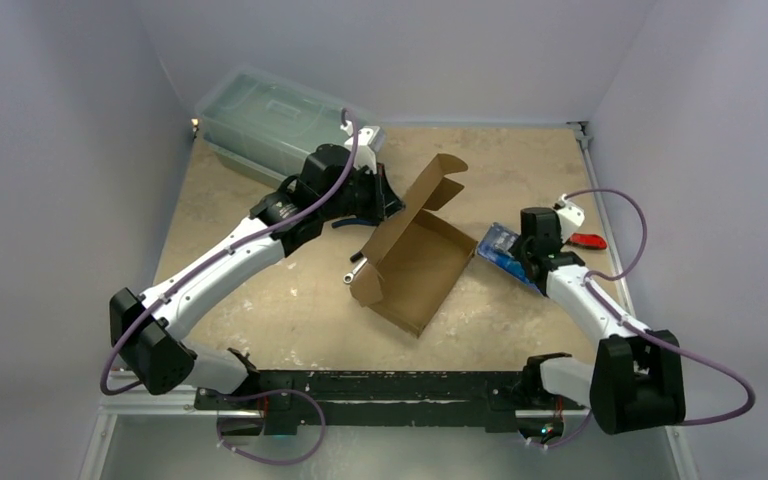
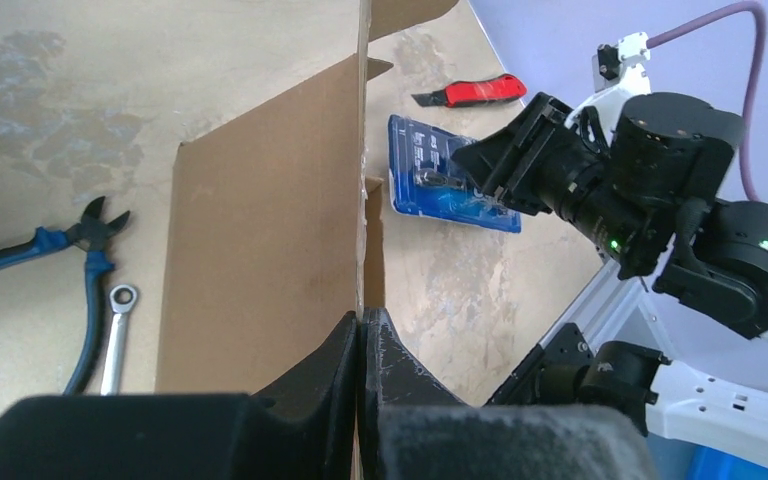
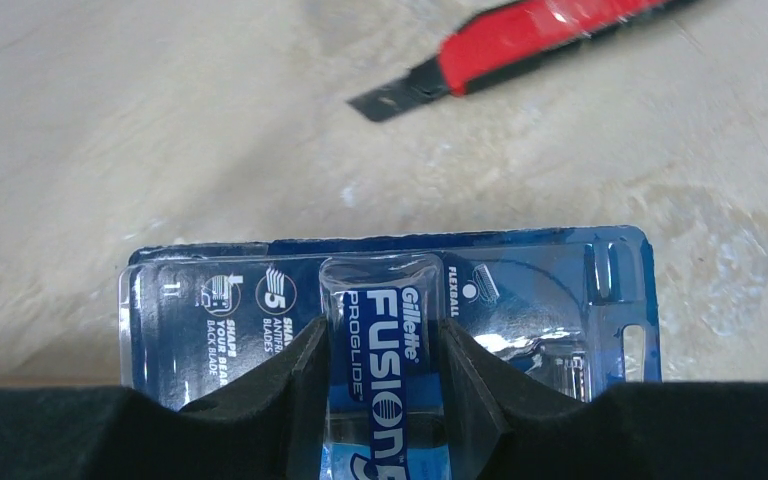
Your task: Unpack the express box
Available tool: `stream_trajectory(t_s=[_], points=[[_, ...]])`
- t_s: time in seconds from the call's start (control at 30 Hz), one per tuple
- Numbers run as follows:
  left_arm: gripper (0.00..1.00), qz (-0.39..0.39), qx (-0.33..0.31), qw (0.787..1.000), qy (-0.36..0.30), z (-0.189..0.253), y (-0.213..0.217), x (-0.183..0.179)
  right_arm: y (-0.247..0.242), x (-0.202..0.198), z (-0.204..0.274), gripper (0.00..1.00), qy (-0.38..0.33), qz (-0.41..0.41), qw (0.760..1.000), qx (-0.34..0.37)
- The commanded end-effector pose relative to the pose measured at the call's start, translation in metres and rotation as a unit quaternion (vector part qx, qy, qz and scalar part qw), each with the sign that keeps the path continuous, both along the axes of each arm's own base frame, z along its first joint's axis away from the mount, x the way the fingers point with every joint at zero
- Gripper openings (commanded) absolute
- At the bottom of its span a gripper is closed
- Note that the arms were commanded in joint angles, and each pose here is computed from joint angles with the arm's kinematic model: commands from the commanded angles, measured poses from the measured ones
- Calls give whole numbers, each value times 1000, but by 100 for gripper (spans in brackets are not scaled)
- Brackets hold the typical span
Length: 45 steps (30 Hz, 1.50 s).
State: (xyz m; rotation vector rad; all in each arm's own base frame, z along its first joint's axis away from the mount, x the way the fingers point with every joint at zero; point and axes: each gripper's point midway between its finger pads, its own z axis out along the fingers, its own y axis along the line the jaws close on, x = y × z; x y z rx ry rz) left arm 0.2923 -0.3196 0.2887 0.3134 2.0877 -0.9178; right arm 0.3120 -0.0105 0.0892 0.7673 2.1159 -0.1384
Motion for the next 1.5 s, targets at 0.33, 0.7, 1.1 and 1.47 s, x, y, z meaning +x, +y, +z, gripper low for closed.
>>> stream_trajectory(t_s=[0.33,0.7,1.1,1.47], points=[[0,-22,-7,999,30,-16,-8,-5,-62,-36,-44,13,32,-191,978,74],[0,-29,-6,999,34,-18,-12,-5,-71,-45,-48,45,40,-222,971,81],[9,-30,-6,999,31,-14,-10,-6,-75,-33,-1,86,-8,-159,986,40],[36,-28,-3,1000,12,2,-5,-7,-21,-12,59,99,-47,57,996,42]])
